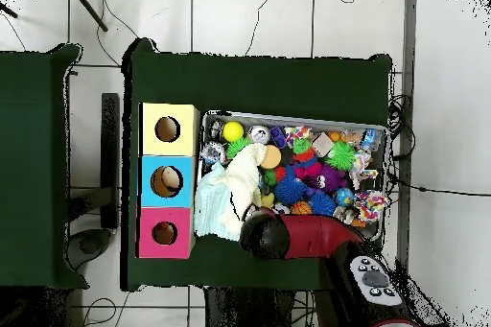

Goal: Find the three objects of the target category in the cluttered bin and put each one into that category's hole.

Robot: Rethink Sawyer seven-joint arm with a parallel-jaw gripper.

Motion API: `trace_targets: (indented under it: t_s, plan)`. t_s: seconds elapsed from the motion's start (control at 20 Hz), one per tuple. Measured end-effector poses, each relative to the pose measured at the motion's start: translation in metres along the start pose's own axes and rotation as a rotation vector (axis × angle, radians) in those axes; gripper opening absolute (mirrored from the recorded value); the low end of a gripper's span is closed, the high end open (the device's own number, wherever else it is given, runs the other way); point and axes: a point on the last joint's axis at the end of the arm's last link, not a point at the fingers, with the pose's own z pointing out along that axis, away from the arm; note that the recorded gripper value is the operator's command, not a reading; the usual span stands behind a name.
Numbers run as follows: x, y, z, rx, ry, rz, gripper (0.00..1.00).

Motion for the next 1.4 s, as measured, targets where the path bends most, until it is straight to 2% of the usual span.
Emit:
trace_targets:
  t_s: [0.2,0.45,0.6,0.9,1.15,1.4]
  plan:
    - [0.023,-0.005,0.005,-0.018,-0.027,-0.058,1.00]
    - [0.029,-0.010,0.012,-0.043,-0.087,-0.114,1.00]
    - [0.030,-0.014,0.016,-0.050,-0.101,-0.128,1.00]
    - [0.024,-0.028,0.014,-0.046,-0.102,-0.101,1.00]
    - [0.006,-0.049,0.020,-0.024,-0.085,-0.053,1.00]
    - [-0.013,-0.057,0.042,-0.010,-0.089,-0.050,1.00]
